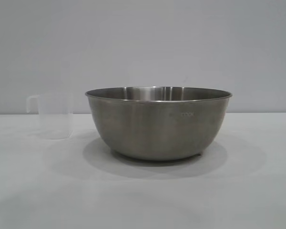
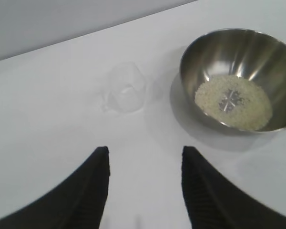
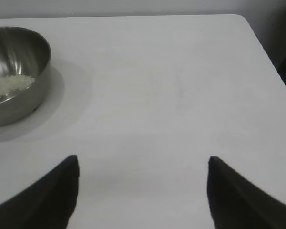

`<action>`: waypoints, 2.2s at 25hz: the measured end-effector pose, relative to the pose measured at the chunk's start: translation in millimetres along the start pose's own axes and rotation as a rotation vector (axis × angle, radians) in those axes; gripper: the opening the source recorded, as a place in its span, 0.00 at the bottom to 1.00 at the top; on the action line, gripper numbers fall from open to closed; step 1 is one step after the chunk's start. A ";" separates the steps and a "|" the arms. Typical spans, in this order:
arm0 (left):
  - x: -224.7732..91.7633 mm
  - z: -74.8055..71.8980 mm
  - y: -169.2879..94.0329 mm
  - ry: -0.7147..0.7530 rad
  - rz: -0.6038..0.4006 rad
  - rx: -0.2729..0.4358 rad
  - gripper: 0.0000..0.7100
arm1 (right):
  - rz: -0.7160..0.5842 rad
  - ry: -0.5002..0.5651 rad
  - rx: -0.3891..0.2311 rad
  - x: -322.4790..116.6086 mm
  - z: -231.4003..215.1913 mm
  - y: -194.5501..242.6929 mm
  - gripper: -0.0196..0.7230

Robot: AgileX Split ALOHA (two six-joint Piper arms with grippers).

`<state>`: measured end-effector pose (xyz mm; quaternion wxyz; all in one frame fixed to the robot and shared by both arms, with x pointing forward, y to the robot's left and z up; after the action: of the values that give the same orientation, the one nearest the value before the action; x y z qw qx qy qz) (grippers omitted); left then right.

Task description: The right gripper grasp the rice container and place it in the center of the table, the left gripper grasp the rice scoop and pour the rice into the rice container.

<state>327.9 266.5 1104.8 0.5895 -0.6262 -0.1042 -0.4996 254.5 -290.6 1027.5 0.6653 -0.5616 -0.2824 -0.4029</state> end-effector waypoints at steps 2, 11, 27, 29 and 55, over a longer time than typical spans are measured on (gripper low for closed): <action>-9.2 -3.1 -11.2 0.002 0.004 -0.002 0.55 | 0.000 0.000 0.000 0.0 0.0 0.0 0.67; -56.5 -17.8 -42.2 0.008 -0.012 0.002 0.55 | 0.000 0.000 0.000 0.0 0.0 0.0 0.67; -103.6 -30.0 -10.7 0.028 -0.127 0.039 0.55 | 0.000 0.000 0.000 0.0 0.0 0.0 0.67; -103.2 -29.9 -10.6 0.028 -0.130 0.040 0.55 | 0.000 0.000 0.000 0.0 0.0 0.0 0.67; -103.2 -27.4 -10.3 -0.042 -0.109 0.137 0.55 | 0.000 0.000 0.000 0.0 0.0 0.0 0.67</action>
<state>257.2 293.6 1028.8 0.6006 -0.5882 -0.1844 -0.5093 254.5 -290.6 1027.5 0.6653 -0.5616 -0.2824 -0.4029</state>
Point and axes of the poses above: a point on each arm's last joint axis where the gripper is mounted, y pointing out along that axis toward the gripper, z along the wrist's bending axis when the last joint is at zero, x = y × z, the point moved 3 cm from there along y, pointing out along that axis toward the gripper, and after that the axes turned 14 degrees about y, right-handed, at the moved point
